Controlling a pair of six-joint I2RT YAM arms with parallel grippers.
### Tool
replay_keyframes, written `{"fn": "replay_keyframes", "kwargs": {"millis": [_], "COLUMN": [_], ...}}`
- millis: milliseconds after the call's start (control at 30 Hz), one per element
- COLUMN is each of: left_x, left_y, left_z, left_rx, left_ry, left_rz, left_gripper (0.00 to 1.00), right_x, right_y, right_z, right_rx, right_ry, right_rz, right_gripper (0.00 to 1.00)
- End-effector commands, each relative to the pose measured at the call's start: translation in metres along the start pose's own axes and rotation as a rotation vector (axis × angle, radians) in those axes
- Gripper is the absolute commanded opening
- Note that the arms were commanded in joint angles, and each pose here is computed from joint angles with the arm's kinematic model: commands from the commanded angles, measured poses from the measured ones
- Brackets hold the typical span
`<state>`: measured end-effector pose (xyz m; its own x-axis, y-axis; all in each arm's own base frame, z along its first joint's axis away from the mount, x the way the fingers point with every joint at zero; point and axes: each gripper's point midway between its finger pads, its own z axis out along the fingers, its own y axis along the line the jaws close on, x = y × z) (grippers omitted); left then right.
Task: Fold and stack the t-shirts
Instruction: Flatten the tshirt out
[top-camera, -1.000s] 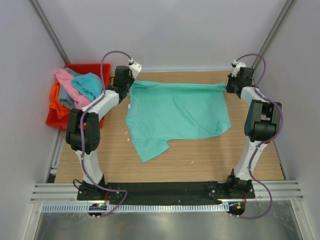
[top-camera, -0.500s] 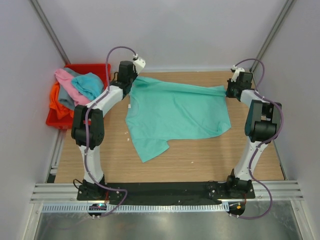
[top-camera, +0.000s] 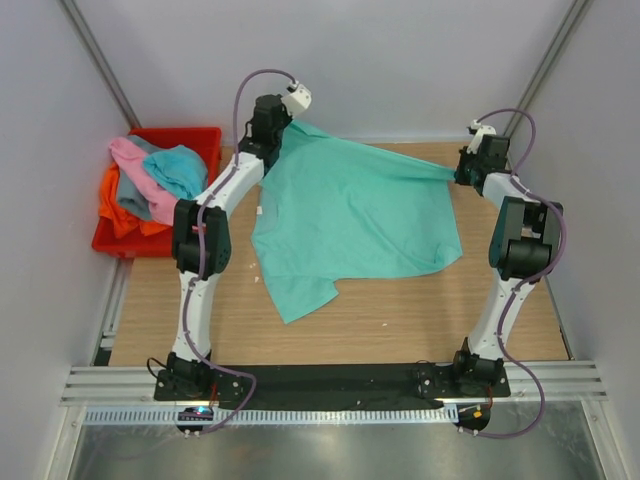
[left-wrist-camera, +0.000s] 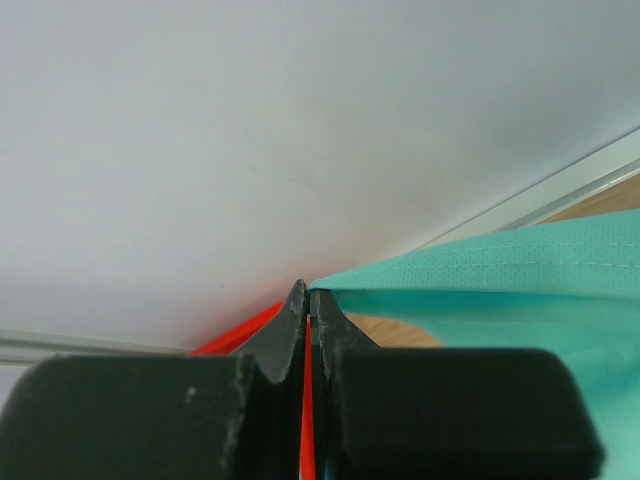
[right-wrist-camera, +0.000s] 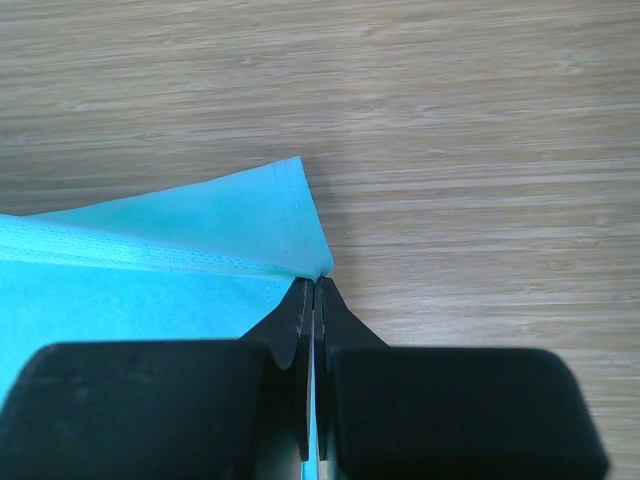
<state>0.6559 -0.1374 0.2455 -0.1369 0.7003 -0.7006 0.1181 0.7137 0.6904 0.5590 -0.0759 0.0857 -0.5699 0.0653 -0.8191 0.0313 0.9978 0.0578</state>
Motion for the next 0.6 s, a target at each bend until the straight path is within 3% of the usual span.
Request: {"fn": "replay_keyframes", "kwargs": {"millis": [0,200,267,567], "left_x": [-0.019,-0.006,-0.003,0.008], "left_y": [0.024,0.015,0.006,-0.052], "left_z": [-0.001,-0.015,-0.023,-0.052], "left_rx": [-0.136,-0.132,-0.074,0.214], "left_ry": [-0.058,-0.022,0.001,0.088], "left_rz": [0.03,-0.107,-0.207,-0.402], "left_gripper": [0.0,0.0,0.0,0.0], "right_x": [-0.024,-0.038,-0.046,-0.065], "right_y": [-0.018,-0.018,-0.019,-0.011], "right_z": [0.004,-0.001,-0.006,-0.017], "right_rx": [0.051,0.056,0.06,0.036], "right_ry": [-0.06,-0.083,-0.103,-0.127], "right_rz": [0.033,0.039,0.035,0.029], "right_gripper": [0.01,0.01,0.01,0.01]}}
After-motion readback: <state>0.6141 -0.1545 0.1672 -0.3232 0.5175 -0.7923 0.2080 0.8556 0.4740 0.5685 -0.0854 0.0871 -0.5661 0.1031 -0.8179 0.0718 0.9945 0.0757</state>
